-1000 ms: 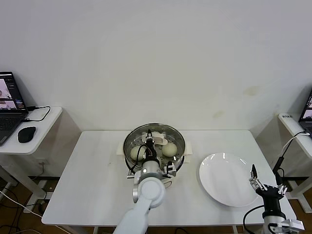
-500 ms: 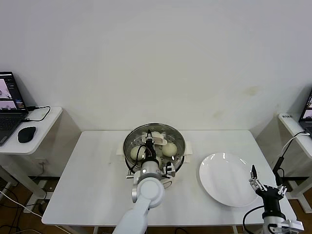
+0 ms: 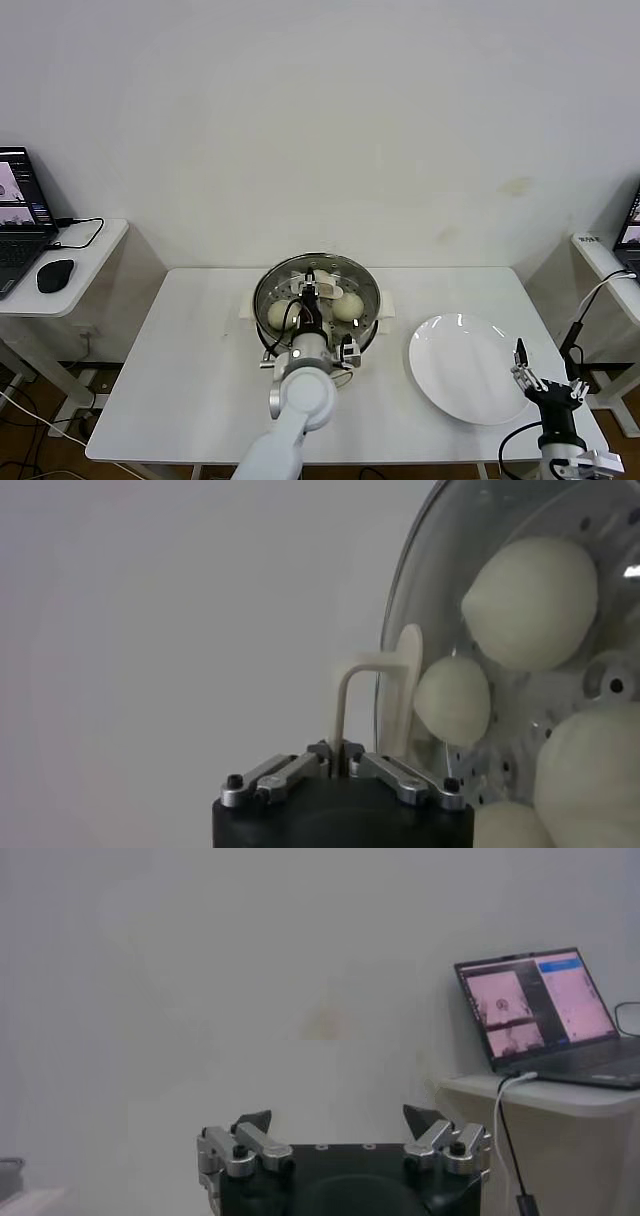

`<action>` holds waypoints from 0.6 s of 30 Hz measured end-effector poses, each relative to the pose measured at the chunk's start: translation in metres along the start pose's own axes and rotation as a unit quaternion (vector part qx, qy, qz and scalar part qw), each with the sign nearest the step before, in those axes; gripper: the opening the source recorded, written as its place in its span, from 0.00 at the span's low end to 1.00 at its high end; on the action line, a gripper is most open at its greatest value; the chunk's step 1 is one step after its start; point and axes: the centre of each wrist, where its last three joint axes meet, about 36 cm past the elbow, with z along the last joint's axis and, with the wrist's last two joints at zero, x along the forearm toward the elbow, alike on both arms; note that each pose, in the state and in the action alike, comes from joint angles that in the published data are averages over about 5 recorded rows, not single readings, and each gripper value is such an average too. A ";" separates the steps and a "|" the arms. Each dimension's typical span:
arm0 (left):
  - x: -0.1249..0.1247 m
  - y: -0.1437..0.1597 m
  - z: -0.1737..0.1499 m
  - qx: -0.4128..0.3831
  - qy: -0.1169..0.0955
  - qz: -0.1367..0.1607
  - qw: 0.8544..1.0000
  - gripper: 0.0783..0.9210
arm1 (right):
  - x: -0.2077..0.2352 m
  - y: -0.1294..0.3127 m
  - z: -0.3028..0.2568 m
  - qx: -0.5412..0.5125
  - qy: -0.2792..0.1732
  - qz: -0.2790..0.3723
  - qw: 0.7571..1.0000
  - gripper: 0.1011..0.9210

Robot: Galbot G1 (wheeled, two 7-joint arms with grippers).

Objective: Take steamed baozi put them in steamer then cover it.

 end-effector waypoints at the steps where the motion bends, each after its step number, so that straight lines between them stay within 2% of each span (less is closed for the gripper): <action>1: 0.001 0.001 0.000 0.001 -0.001 0.001 1.000 0.29 | 0.000 0.000 0.000 0.000 0.000 0.000 1.000 0.88; 10: 0.019 0.012 0.003 0.018 -0.018 0.008 1.000 0.57 | 0.000 0.000 -0.001 0.001 0.000 -0.001 1.000 0.88; 15: 0.032 0.018 0.008 0.027 -0.028 0.013 0.999 0.78 | 0.000 0.000 -0.001 0.003 0.001 -0.001 1.000 0.88; 18: 0.040 0.021 0.014 0.032 -0.031 0.013 0.999 0.86 | 0.000 0.000 -0.002 0.005 0.002 -0.004 1.000 0.88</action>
